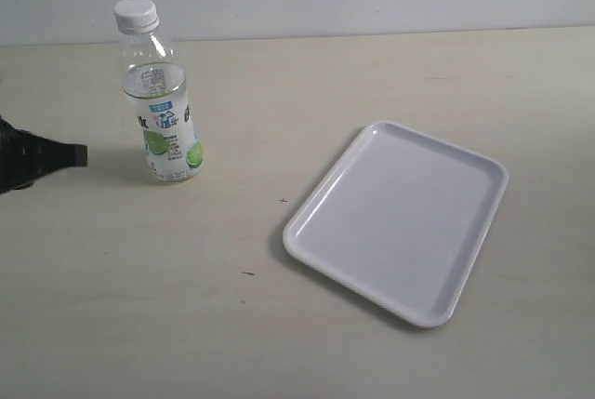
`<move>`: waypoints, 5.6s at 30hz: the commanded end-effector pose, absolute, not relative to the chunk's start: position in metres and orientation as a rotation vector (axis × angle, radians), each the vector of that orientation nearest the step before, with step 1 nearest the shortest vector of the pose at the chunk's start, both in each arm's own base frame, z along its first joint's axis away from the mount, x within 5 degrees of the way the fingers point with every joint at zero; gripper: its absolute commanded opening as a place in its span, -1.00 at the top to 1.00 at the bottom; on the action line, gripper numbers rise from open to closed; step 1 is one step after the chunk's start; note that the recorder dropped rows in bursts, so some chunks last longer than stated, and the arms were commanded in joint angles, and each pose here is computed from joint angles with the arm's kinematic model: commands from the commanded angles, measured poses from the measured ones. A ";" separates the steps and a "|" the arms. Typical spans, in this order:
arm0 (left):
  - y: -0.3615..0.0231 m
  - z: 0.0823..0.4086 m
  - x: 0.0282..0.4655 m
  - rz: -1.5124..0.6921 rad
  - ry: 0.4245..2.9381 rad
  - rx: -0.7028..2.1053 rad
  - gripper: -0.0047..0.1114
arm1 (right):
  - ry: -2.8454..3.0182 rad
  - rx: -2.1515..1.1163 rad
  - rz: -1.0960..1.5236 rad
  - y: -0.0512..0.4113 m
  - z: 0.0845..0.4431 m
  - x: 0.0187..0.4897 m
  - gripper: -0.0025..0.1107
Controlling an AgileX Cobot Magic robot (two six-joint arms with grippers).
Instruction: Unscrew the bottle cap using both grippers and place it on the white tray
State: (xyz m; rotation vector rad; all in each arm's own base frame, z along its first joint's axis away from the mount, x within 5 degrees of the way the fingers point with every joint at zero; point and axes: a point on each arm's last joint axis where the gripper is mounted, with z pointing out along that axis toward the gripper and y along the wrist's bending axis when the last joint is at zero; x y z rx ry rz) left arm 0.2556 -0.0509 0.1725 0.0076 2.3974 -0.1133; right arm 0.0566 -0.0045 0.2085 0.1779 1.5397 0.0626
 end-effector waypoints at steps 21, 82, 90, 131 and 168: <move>-0.062 0.261 0.200 -0.381 1.678 0.411 0.92 | 1.531 0.173 0.062 -0.004 0.208 0.056 0.96; -0.008 0.053 0.286 -0.645 1.794 0.738 0.92 | 1.531 0.176 0.065 -0.004 0.208 0.056 0.96; -0.006 0.054 0.302 -0.639 1.782 0.702 0.30 | 1.531 0.176 0.065 -0.004 0.208 0.056 0.96; -0.072 0.070 0.341 -0.576 1.628 0.812 -0.56 | 1.533 0.175 0.063 -0.004 0.208 0.056 0.96; -0.089 0.033 0.345 -0.647 1.657 0.832 -0.56 | 1.533 0.170 0.058 -0.004 0.208 0.056 0.96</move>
